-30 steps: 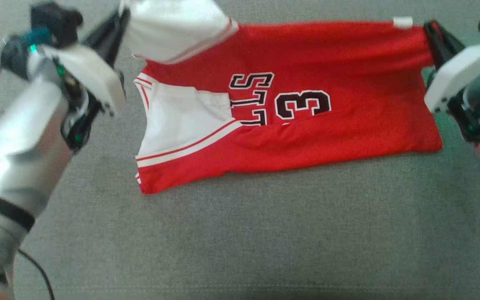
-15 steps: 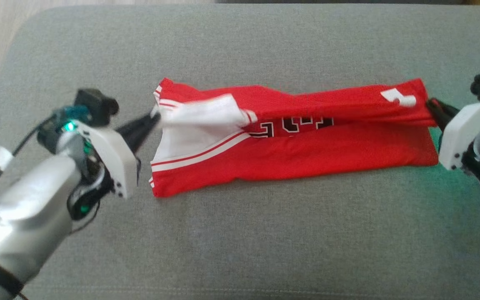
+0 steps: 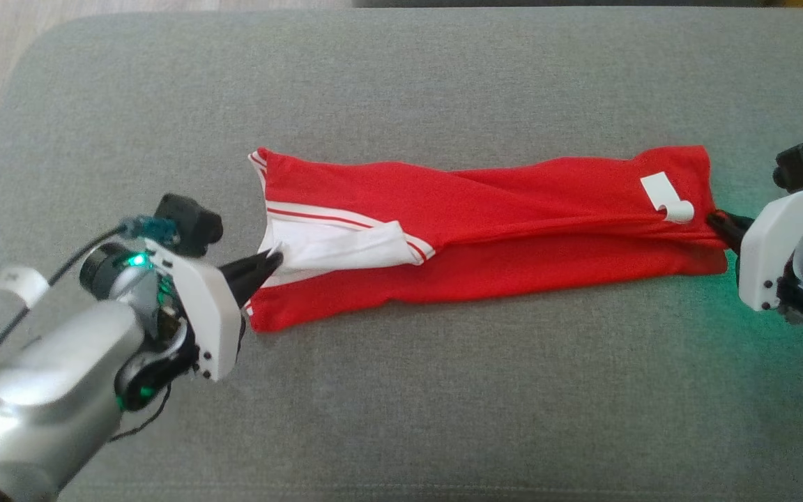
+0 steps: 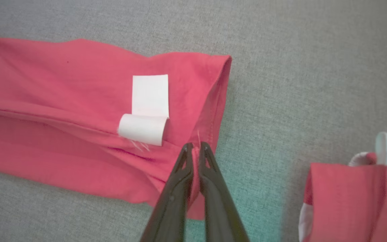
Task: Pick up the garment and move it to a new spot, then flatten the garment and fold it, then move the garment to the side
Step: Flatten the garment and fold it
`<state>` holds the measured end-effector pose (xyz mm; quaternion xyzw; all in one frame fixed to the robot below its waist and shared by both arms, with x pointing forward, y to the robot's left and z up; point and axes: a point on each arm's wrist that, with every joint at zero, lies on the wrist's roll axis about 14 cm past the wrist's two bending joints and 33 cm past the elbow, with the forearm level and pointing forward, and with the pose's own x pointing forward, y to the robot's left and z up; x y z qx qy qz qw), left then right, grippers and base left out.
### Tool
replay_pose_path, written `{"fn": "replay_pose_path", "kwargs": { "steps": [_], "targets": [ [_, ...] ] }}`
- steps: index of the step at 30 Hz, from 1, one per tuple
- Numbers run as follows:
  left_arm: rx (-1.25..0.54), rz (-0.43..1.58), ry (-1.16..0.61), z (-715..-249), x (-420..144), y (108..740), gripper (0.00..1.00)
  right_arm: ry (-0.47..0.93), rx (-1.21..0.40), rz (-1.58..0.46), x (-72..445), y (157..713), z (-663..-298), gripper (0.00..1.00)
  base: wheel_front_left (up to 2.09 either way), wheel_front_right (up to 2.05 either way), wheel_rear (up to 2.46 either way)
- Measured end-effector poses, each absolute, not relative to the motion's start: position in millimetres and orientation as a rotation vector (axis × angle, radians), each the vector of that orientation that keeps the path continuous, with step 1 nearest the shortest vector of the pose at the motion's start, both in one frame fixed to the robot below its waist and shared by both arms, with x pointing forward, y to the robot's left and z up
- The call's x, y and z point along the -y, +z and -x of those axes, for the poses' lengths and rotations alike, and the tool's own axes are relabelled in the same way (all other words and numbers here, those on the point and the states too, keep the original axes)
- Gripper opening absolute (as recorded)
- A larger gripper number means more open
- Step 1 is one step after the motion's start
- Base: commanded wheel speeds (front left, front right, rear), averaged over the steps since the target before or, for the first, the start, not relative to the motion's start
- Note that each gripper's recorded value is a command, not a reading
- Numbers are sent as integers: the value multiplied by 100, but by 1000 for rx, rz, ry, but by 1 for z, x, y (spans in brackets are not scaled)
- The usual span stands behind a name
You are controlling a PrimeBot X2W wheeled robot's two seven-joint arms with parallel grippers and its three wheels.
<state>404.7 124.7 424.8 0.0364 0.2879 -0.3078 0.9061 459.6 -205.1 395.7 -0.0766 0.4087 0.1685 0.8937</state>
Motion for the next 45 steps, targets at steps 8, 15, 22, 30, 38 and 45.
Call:
{"fn": "replay_pose_path", "kwargs": {
  "steps": [8, 15, 22, 30, 38, 45],
  "targets": [
    [-561, -88, -563, -404, -130, 415, 100, 329, -856, 151, 212, 397, -457, 100, 0, 0, 0],
    [-279, -48, -357, -440, -152, 466, 100, 307, -612, 81, 208, 445, -477, 100, 0, 0, 0],
    [-52, 29, -212, -446, -152, 523, 100, 303, -298, -59, 184, 496, -485, 100, 0, 0, 0],
    [111, 136, -108, -423, -145, 553, 100, 287, -96, -130, 162, 508, -469, 100, 0, 0, 0],
    [106, 206, -71, -389, -143, 531, 100, 210, -60, -207, 150, 491, -440, 100, 0, 0, 0],
    [91, 214, -64, -378, -145, 517, 100, 168, -56, -201, 143, 480, -422, 100, 0, 0, 0]
  ]
}}
